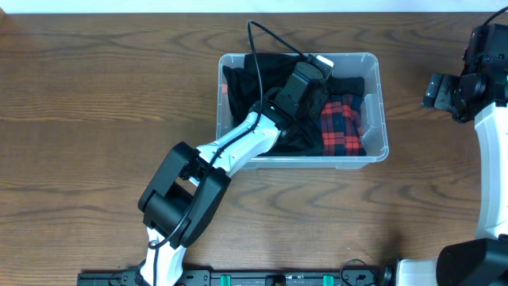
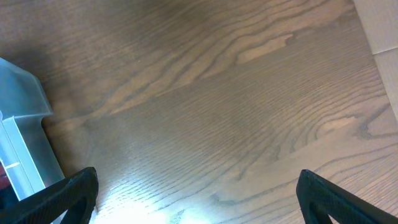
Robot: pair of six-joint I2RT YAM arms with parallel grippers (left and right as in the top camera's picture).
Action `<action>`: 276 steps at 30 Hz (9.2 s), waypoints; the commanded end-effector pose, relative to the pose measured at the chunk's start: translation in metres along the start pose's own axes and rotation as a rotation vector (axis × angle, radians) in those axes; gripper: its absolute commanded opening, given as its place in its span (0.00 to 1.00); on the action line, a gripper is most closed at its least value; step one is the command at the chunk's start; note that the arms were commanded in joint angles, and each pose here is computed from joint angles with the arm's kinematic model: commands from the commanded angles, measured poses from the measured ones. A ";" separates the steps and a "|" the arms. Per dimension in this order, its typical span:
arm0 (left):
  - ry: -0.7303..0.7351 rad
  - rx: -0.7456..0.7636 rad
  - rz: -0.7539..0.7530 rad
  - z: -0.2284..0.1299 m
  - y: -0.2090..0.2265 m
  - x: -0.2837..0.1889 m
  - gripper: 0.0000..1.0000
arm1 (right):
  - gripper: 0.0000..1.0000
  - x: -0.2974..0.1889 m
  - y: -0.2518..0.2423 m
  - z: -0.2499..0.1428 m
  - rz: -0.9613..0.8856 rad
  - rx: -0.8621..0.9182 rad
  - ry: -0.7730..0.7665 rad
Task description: Pack container
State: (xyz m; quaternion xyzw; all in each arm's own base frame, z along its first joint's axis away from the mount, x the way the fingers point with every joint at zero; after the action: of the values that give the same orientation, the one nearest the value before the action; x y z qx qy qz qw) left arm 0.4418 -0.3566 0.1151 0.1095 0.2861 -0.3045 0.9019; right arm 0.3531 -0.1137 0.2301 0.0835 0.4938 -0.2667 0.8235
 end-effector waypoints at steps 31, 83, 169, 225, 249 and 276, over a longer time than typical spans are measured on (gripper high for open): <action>-0.084 -0.050 0.291 0.042 0.129 -0.061 0.11 | 0.99 -0.002 -0.005 0.000 -0.012 0.007 -0.007; -0.134 -0.031 0.174 0.063 0.082 -0.073 0.17 | 0.99 -0.002 -0.005 0.000 -0.012 0.007 -0.007; 0.551 0.047 -0.113 -0.098 -0.022 -0.110 0.16 | 0.99 -0.002 -0.005 0.000 -0.012 0.007 -0.007; 0.200 -0.494 0.766 -0.050 0.306 -0.322 0.98 | 0.99 -0.002 -0.005 0.000 -0.012 0.007 -0.007; 0.200 -0.494 0.766 -0.050 0.306 -0.322 0.98 | 0.99 -0.002 -0.005 0.000 -0.012 0.007 -0.007; 0.200 -0.494 0.766 -0.050 0.306 -0.322 0.98 | 0.99 -0.198 0.095 -0.054 0.456 -0.301 -0.411</action>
State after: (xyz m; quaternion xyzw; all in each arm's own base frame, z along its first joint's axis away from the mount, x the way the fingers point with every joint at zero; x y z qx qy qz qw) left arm 0.3972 0.0575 0.2617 0.0211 0.3837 0.1311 0.9139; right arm 0.3042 0.0641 0.3405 0.0059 0.3539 -0.0141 0.9352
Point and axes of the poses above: each gripper's point midway between its finger pads, its own x axis out along the fingers, its own y axis along the line the jaws close on, z = x × y, the point moved 1 cm from there along -x, back along the fingers, and after that the axes turned 7 degrees about x, right-handed, at the moved point
